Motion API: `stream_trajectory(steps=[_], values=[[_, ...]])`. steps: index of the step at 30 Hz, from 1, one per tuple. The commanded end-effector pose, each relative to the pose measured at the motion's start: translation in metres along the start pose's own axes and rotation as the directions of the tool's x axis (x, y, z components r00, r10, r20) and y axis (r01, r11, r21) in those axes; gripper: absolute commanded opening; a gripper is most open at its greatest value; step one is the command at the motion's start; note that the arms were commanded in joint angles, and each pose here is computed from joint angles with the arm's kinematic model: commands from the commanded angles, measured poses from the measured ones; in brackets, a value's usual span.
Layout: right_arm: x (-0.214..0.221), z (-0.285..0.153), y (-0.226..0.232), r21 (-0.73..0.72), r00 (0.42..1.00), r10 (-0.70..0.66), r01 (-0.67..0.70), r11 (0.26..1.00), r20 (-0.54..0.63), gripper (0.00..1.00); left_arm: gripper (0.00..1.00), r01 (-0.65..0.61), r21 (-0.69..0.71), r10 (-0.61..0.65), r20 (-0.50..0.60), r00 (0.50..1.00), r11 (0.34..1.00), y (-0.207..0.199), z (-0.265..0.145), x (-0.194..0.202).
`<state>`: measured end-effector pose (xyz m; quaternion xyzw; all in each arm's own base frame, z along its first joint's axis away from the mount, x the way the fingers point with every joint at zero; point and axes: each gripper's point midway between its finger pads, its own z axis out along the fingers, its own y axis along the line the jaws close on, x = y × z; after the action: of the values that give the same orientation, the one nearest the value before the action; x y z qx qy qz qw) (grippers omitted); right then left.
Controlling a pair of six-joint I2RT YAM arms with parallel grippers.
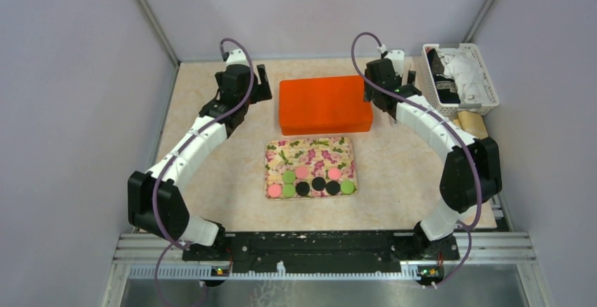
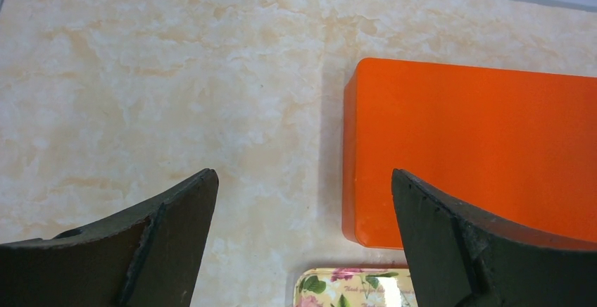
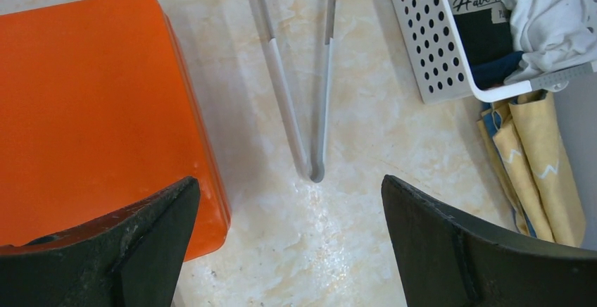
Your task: Pack the cookies
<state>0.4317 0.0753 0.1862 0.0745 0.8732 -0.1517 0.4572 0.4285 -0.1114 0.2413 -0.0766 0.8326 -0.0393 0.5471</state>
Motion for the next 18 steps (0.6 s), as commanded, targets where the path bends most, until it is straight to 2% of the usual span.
stream_trajectory(steps=[1, 12, 18], values=[[-0.0217, -0.0131, 0.0116, -0.082, 0.997, 0.058, -0.052, 0.995, 0.061, 0.99, 0.99, 0.015, 0.045, -0.017, 0.051, 0.999, 0.999, -0.0092, -0.0029, -0.0133], [-0.0175, -0.0098, 0.0196, -0.114, 0.997, 0.058, -0.052, 0.992, 0.051, 0.99, 0.98, 0.01, 0.041, -0.012, 0.044, 0.999, 0.999, -0.0091, 0.0, -0.0098], [-0.0156, -0.0069, 0.015, -0.083, 0.996, 0.065, -0.06, 0.995, 0.058, 0.99, 0.99, 0.008, 0.035, -0.009, 0.037, 0.999, 0.999, -0.0085, 0.0026, -0.0068]])
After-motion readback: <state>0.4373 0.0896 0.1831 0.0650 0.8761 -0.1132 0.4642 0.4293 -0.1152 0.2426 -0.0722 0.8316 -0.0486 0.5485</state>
